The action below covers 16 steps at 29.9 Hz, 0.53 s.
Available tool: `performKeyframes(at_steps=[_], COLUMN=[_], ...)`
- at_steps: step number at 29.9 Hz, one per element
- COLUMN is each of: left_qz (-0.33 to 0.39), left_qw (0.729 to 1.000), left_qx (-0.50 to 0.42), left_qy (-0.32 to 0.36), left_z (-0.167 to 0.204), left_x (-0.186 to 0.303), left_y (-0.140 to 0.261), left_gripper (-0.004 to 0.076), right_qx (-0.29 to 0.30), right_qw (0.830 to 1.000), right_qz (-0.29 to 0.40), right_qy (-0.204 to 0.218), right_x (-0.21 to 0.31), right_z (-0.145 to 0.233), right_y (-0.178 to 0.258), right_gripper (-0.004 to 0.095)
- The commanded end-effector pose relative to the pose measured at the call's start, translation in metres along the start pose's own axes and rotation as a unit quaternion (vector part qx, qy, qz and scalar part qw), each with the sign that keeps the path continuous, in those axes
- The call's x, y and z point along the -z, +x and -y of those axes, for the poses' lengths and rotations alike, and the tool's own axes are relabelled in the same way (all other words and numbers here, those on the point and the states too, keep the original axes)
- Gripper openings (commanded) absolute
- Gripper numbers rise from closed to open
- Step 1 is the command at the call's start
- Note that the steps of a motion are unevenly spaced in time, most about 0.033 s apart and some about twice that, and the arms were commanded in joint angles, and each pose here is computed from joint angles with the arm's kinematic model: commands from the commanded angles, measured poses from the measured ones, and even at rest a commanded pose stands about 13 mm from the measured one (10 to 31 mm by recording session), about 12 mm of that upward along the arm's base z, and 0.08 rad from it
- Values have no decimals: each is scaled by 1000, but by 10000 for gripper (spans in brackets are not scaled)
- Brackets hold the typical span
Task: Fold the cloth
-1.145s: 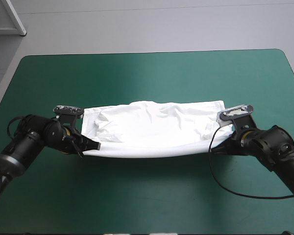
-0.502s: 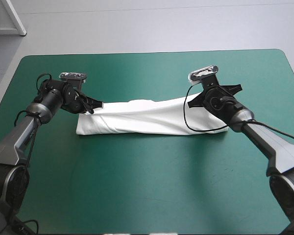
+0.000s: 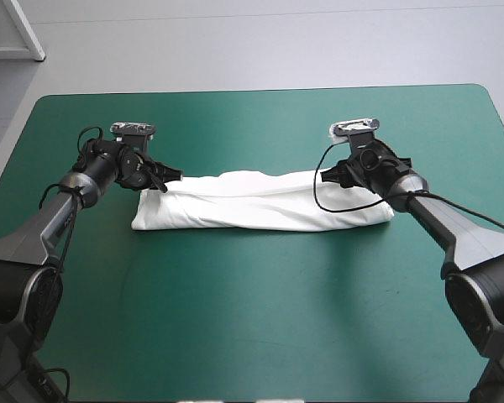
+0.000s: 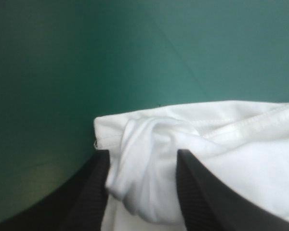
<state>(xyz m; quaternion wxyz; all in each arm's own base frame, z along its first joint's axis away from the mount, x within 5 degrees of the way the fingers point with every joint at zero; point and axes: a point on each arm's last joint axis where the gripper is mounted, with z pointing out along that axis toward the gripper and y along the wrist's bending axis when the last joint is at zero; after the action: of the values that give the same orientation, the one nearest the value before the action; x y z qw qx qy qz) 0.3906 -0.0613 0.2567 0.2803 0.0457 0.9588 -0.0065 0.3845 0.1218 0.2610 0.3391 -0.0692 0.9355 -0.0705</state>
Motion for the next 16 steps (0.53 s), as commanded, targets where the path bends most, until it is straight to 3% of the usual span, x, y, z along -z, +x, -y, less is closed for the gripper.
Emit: performKeyframes(at_steps=[1,8,16], left_qz=[72,86,70], left_qw=[997,995,986], left_qx=[-2,27,-30], left_qy=[1,48,147], left_z=[-2,8,79], left_x=[48,106,110], left_y=[-23,-28,-17], left_gripper=[417,391,126], right_qx=[-11,-18,-68], right_qw=[998,994,996], right_qz=[53,101,34], right_qy=[12,24,-44], right_x=[43,107,126], right_z=[20,44,88], right_y=[-23,-28,-13], right_gripper=[758,733,724])
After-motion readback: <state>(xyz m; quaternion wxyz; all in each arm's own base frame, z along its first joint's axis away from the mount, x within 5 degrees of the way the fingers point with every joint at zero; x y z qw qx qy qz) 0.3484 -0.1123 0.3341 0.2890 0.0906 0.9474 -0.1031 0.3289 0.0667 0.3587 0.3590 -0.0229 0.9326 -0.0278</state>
